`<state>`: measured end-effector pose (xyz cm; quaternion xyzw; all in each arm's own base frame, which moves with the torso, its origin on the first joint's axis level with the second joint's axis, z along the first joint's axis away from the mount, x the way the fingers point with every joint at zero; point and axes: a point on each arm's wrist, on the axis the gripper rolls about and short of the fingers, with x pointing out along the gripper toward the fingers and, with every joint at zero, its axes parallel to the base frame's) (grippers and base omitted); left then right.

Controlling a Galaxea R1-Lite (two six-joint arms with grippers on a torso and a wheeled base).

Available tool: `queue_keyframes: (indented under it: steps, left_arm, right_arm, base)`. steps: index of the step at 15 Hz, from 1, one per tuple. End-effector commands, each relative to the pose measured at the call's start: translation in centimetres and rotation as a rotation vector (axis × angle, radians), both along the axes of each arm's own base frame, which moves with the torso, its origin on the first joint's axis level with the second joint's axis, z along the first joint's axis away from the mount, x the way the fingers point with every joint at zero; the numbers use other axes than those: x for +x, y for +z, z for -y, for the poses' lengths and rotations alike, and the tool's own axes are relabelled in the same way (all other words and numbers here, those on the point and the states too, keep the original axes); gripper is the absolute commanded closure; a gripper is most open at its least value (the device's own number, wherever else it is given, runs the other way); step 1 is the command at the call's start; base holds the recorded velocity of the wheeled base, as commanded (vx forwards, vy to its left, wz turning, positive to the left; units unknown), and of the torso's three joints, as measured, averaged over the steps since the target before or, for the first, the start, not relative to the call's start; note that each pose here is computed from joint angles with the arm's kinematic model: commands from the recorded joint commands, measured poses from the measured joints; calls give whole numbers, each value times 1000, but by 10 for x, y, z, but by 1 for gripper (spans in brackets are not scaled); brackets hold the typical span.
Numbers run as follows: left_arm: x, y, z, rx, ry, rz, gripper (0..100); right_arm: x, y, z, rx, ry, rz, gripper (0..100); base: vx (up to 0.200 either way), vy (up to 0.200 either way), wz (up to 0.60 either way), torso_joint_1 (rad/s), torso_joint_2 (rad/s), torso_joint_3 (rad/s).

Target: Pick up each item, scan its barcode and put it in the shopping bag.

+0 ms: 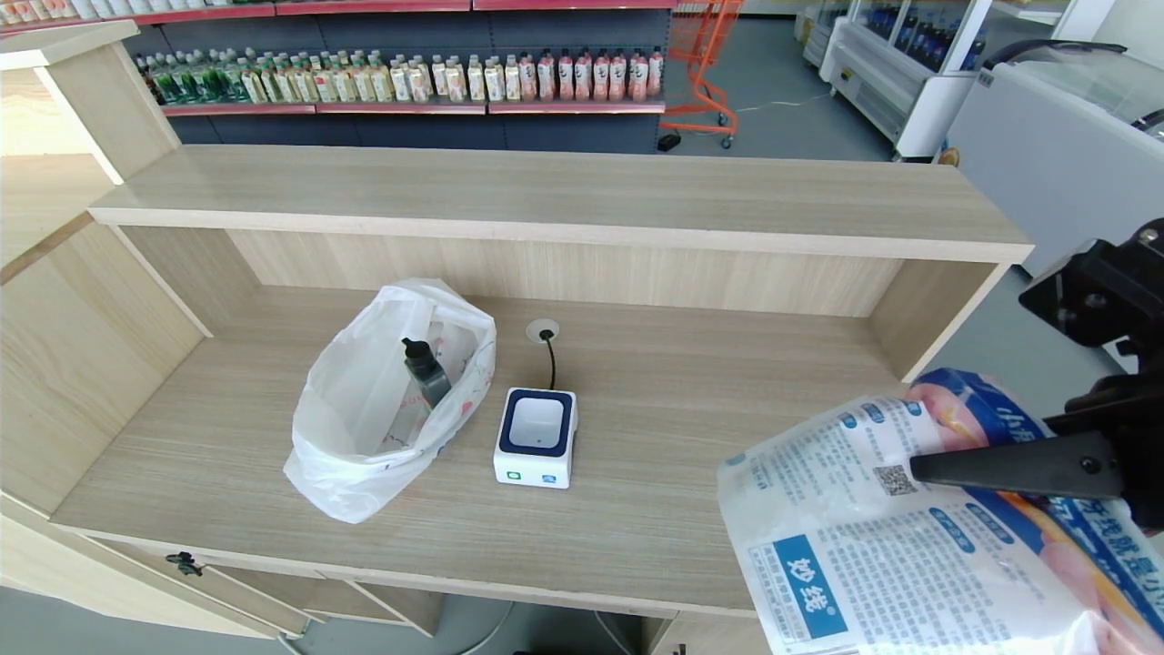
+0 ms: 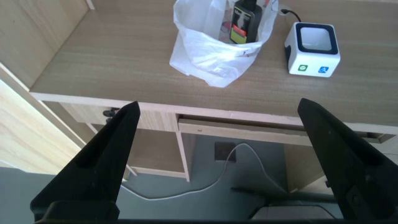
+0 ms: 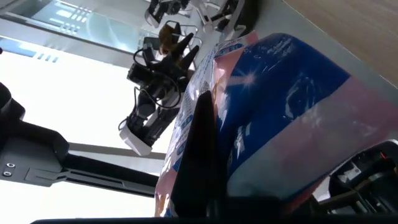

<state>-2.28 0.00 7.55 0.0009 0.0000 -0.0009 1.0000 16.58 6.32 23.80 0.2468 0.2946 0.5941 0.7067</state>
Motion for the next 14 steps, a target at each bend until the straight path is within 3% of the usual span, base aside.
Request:
queue_keyframes:
  steps: [1, 14]
  left_arm:
    - [0, 0, 0, 0, 0, 0, 0]
    - [0, 0, 0, 0, 2, 0, 0]
  right_arm:
    - [-1, 0, 1, 0, -6, 5, 100]
    - [0, -2, 2, -31, -71, 59, 100]
  base:
    - [0, 0, 0, 0, 0, 0]
    - [0, 0, 0, 0, 0, 0]
